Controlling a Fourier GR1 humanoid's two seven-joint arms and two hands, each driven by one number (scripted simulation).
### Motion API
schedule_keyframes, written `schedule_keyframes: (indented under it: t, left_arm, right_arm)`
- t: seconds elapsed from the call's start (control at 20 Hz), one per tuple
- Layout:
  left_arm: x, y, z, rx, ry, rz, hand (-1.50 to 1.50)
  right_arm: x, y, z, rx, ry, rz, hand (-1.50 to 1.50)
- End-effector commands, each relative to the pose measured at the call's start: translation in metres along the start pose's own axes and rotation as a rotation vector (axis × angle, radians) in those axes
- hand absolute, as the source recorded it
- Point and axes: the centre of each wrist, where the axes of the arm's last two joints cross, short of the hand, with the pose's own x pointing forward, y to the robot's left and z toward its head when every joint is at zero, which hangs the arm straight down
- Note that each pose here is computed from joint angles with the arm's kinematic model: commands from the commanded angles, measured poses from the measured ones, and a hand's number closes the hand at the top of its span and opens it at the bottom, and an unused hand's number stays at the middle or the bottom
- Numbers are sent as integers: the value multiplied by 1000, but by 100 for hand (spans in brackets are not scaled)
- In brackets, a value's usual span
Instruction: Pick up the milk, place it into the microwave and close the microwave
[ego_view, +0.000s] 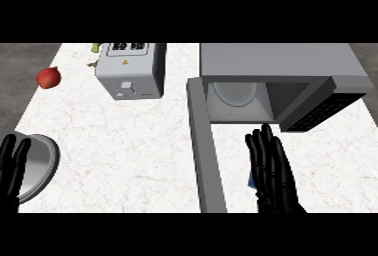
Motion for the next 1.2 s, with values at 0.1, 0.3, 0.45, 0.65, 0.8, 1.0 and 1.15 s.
schedule_keyframes:
  t: [0.1, 0.3, 0.45, 0.65, 0.8, 1.0, 1.15]
  left_arm:
    - [5, -7, 9, 3, 9, 15, -150]
    - [10, 1, 23, 4, -1, 1, -150]
    - [18, 9, 22, -11, -13, 3, -150]
    - [0, 17, 39, -5, 8, 6, -150]
    - [1, 13, 45, -13, 9, 11, -150]
    - [11, 14, 40, 4, -13, -1, -150]
    - [-8, 25, 46, 10, -1, -8, -150]
  right_arm:
    - [-16, -18, -4, -74, 45, 80, -150]
    - [-33, -26, 3, -119, 72, 86, -150]
    - [-49, -25, 3, -158, 100, 71, -150]
    - [-48, -56, 14, -196, 96, 87, -150]
    - [-83, -64, 1, -221, 146, 111, -150]
    - [-116, -60, 37, -236, 176, 126, -150]
    - [-100, -84, 53, -251, 171, 167, -150]
